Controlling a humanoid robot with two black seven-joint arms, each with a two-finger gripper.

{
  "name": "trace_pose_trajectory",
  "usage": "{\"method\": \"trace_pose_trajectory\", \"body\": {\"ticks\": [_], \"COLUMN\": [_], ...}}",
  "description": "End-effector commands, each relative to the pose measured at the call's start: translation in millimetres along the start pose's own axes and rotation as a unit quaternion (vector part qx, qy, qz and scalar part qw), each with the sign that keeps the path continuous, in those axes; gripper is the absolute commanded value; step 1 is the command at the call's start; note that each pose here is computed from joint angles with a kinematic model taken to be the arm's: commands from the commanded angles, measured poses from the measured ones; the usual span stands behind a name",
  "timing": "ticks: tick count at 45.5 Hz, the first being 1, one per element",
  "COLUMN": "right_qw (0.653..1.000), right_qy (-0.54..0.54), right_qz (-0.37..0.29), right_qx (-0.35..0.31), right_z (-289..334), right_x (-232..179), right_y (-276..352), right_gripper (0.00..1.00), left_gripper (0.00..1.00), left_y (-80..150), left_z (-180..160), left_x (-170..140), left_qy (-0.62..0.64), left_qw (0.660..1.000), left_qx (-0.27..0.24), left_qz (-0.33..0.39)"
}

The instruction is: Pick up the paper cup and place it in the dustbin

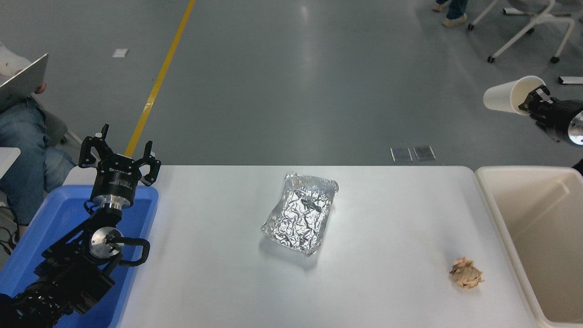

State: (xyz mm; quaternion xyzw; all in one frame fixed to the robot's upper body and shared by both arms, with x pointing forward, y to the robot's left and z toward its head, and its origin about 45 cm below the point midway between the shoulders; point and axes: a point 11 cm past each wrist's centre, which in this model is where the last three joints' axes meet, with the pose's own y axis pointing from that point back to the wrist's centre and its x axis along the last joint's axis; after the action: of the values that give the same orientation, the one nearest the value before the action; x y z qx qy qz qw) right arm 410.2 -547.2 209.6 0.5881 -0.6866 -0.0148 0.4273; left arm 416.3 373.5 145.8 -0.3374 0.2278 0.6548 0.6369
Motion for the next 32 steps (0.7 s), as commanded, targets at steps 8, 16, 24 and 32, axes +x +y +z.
{"method": "trace_pose_trajectory", "body": {"ticks": [8,16,24,32], "right_qw": [0.982,0.975,0.969,0.967], "right_qy": [-0.071,-0.062,-0.058,-0.069], "right_qz": [0.063,0.049,0.035,0.033], "right_qx": [-0.162,-0.209,-0.239,-0.242], "right_z": [139,174,198,203], "right_x": [-9,-28,-45,-52], "right_y": [18,26,33,34], "right_gripper": [0.00,0.00,0.00,0.00], "left_gripper": [0.99,0.99,0.99,0.99], "left_y": [0,0,0,0], "left_z": [-1,-1,0,0], "left_x": [0,0,0,0], "left_qy": [0.000,0.000,-0.001,0.000], "left_qw": [1.000,1.000,1.000,1.000], "left_qx": [0.000,0.000,0.000,0.000], "left_qz": [0.000,0.000,0.001,0.000]}}
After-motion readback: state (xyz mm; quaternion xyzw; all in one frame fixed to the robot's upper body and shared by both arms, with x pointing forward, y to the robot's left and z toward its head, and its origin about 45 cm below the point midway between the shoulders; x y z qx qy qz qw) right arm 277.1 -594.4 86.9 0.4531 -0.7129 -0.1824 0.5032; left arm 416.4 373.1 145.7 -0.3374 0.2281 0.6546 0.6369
